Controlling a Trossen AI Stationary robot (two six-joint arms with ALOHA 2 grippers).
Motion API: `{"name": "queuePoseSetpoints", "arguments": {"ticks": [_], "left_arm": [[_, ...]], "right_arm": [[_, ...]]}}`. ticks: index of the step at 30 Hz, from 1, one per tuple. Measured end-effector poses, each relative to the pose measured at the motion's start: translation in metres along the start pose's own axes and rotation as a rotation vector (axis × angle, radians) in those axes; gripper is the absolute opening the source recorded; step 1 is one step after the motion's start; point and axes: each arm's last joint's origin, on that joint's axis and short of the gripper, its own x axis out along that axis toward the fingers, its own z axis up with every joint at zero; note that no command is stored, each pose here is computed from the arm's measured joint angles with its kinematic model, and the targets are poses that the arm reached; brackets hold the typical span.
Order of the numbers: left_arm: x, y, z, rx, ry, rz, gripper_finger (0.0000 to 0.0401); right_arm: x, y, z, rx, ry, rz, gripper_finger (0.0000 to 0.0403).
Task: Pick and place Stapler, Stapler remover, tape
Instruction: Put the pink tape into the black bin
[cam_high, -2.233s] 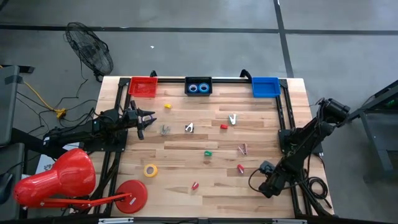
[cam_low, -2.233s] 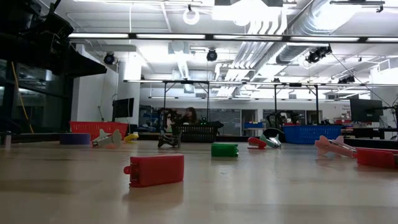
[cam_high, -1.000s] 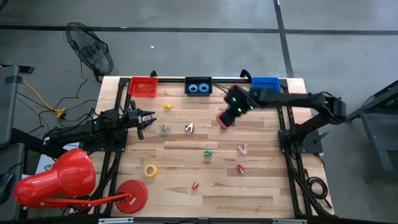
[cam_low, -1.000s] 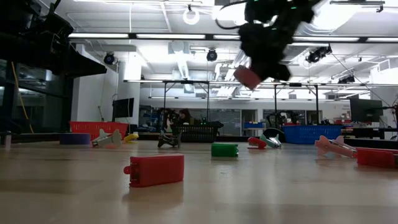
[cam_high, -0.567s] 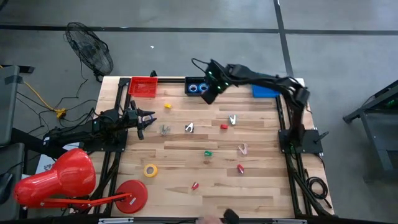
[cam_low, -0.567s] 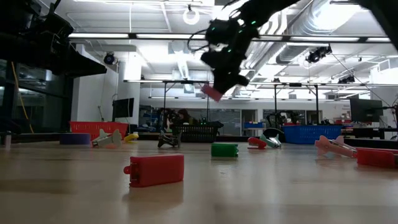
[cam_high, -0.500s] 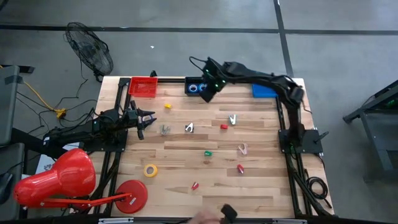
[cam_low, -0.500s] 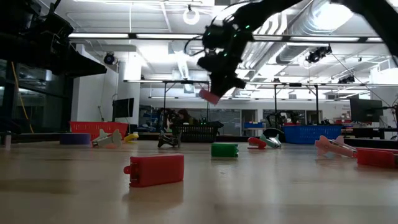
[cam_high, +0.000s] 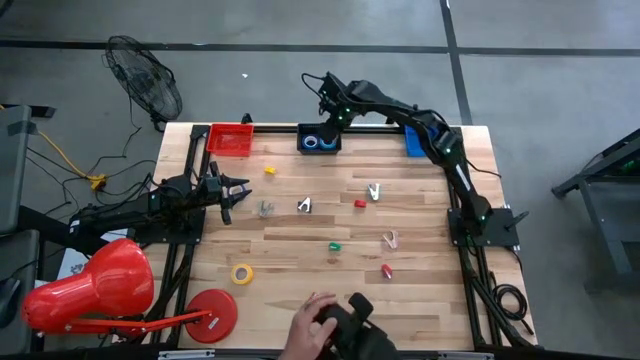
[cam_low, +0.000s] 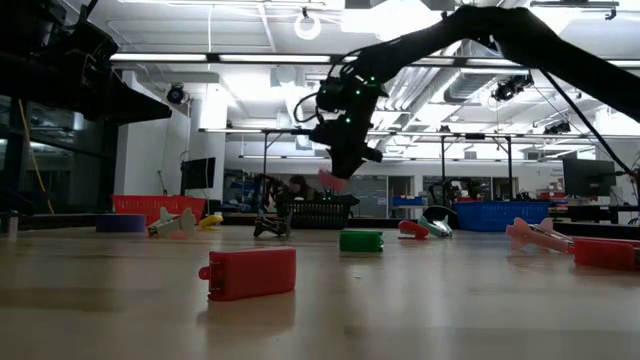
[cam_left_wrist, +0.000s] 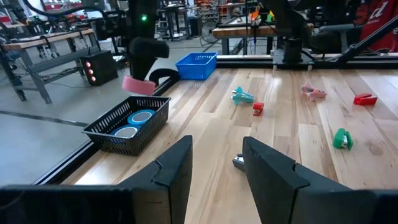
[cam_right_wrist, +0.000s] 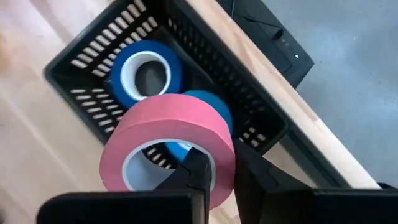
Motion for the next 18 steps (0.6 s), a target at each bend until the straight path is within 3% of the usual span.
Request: {"name": "queuePoseSetpoints", "arguments": {"ticks": [18], "left_arm": [[0.000, 0.000, 0.000, 0.000, 0.000, 0.000, 0.0138]], "right_arm": [[0.029, -0.013, -0.002, 0.169, 0.026, -0.005, 0.0045]]}}
